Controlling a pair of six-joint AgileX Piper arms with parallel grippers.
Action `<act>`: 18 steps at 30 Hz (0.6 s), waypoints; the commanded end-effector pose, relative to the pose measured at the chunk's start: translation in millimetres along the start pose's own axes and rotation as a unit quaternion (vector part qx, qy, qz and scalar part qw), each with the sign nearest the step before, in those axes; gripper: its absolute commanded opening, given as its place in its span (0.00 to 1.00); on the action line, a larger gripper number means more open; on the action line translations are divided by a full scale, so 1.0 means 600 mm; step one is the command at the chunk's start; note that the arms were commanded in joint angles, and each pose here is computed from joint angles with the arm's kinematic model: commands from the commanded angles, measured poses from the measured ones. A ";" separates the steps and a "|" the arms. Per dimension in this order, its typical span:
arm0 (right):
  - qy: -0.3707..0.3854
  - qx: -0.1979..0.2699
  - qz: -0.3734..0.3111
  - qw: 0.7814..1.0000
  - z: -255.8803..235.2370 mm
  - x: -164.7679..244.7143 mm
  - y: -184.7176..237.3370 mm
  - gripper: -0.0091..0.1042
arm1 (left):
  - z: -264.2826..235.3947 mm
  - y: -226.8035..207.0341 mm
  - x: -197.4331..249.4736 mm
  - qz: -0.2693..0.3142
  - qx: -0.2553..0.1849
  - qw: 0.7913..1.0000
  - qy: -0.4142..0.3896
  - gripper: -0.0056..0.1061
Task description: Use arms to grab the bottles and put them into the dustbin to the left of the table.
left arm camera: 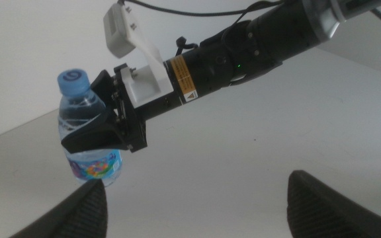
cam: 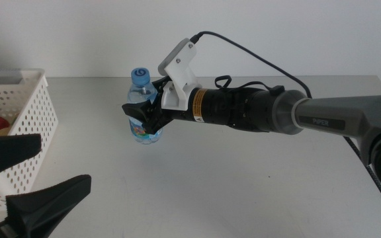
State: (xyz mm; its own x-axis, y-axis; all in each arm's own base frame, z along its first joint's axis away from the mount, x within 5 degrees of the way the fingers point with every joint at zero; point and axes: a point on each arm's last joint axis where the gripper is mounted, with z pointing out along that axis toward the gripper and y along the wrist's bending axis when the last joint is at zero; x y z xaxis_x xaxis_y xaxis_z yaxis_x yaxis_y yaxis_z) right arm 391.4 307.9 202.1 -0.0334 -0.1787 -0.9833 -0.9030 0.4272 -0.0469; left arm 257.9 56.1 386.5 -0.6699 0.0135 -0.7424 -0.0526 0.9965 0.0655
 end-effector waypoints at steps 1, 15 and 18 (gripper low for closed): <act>-0.083 -0.016 -0.012 0.996 -0.007 -0.082 0.006 0.07 | -0.009 0.017 -0.038 -0.006 0.011 0.999 -0.044 0.04; -0.037 0.003 -0.006 0.999 0.010 -0.037 -0.003 0.29 | -0.009 0.017 -0.038 -0.006 0.011 0.999 -0.044 0.04; -0.036 0.005 -0.006 0.999 0.009 -0.038 -0.003 0.48 | -0.009 0.017 -0.038 -0.006 0.011 0.999 -0.044 0.04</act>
State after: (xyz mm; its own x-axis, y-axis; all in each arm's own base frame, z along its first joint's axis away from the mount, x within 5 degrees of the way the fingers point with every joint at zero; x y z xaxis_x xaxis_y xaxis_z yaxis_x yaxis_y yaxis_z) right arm 399.0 314.6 165.3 -0.0925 -0.2521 -0.9633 -0.8896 0.4554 -0.0338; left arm 257.9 56.1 386.5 -0.6699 0.0135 -0.7424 -0.0526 0.9965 0.0655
